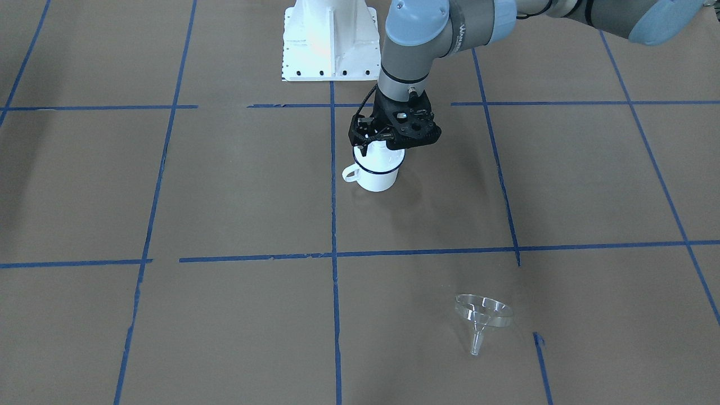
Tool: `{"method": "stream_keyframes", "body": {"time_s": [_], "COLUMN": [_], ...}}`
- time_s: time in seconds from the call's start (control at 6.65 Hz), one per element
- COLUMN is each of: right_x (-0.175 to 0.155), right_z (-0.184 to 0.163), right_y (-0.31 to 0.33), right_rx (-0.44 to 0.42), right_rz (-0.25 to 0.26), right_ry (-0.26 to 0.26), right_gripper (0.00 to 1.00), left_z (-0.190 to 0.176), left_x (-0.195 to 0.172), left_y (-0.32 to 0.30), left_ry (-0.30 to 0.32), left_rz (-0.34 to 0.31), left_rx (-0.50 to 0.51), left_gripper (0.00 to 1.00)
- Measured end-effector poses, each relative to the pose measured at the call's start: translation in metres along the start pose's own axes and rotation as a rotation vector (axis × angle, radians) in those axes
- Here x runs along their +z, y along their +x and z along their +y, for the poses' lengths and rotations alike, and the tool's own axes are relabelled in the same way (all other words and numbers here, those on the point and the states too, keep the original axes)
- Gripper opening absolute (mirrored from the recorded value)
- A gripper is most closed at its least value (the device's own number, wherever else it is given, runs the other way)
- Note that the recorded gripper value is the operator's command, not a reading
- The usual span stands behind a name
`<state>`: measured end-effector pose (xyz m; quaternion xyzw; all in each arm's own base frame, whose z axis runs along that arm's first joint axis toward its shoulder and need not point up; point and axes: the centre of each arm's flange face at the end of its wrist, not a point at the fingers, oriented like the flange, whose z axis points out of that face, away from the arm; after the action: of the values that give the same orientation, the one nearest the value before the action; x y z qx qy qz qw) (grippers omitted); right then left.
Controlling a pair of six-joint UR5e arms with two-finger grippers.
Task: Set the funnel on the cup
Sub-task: 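Move the left gripper over the white lid on the mug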
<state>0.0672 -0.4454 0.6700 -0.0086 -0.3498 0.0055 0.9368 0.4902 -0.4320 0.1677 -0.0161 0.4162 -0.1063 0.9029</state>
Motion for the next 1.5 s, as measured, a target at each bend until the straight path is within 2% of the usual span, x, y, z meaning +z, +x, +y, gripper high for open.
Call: {"method": "stream_keyframes", "body": {"time_s": [0.9, 1.05, 1.2, 1.35, 1.5], "right_x": [0.000, 0.000, 0.000, 0.000, 0.000], "right_z": [0.000, 0.000, 0.000, 0.000, 0.000], "right_y": [0.000, 0.000, 0.000, 0.000, 0.000], "right_rx": [0.000, 0.000, 0.000, 0.000, 0.000], "right_rz": [0.000, 0.000, 0.000, 0.000, 0.000], "right_ry": [0.000, 0.000, 0.000, 0.000, 0.000], "right_gripper": [1.00, 1.00, 1.00, 1.00, 1.00], "left_z": [0.012, 0.012, 0.014, 0.016, 0.018], "left_x": [0.010, 0.010, 0.011, 0.013, 0.013], "left_y": [0.001, 0.000, 0.000, 0.001, 0.000], "left_ry": [-0.016, -0.016, -0.018, -0.022, -0.026], "left_rz": [-0.011, -0.012, -0.013, -0.016, -0.023], "left_rx": [0.003, 0.003, 0.004, 0.005, 0.004], "left_gripper": [1.00, 0.92, 0.50, 0.32, 0.32]}}
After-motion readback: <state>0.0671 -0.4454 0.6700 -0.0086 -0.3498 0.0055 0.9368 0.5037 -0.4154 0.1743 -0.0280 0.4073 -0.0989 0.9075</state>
